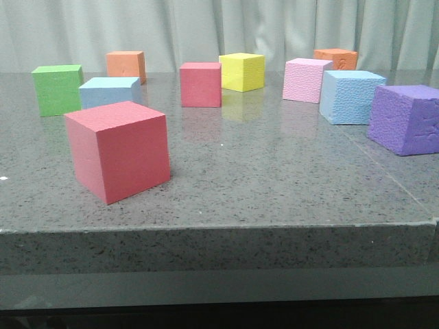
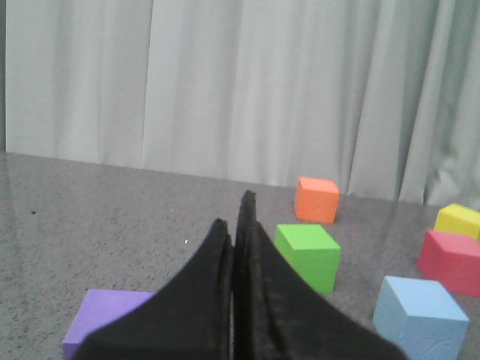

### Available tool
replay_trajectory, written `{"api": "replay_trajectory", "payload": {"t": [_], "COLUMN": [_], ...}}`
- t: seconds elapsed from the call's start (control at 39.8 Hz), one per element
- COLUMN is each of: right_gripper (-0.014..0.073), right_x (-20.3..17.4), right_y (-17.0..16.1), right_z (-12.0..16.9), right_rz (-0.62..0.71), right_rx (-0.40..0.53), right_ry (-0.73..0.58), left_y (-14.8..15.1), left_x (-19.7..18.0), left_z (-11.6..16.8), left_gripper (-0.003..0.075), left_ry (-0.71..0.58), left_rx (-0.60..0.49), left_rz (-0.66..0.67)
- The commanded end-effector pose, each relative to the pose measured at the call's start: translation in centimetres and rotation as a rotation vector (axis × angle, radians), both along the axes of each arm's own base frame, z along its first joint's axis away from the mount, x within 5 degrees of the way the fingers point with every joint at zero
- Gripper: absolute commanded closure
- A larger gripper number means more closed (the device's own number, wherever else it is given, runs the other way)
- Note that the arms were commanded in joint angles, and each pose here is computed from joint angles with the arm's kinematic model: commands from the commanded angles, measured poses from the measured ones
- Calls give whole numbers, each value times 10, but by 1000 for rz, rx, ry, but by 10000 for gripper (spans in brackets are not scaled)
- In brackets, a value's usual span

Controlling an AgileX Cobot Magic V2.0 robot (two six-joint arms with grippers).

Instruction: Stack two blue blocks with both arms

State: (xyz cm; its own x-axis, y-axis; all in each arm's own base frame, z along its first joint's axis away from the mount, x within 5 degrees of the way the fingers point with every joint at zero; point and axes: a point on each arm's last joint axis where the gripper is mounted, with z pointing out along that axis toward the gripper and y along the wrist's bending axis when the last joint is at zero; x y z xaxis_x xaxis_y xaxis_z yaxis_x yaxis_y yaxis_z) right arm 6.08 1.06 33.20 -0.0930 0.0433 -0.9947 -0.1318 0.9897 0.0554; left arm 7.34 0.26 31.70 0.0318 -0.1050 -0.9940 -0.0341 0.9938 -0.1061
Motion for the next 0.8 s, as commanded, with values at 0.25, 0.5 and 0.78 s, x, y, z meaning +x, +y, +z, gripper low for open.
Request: {"api": "replay_trajectory", "payload": {"t": [0.25,0.5,0.78], "right_gripper": [662,662,662], "right_x": [32,31,31], "right_y": [0,0,0], "right_z": [33,34,34], "right_rz": [-21,-22,-22], "right_rx": [-26,-25,-25], "right_ry": [-19,-28,-28], "left_y": [2,2,2], "left_x": [42,54,62], "left_z": [40,34,29], "left_gripper": [741,741,741], "left_ry": [122,171,206], "left_rx": [32,30,23], "left_rz": [0,-1,-2]}}
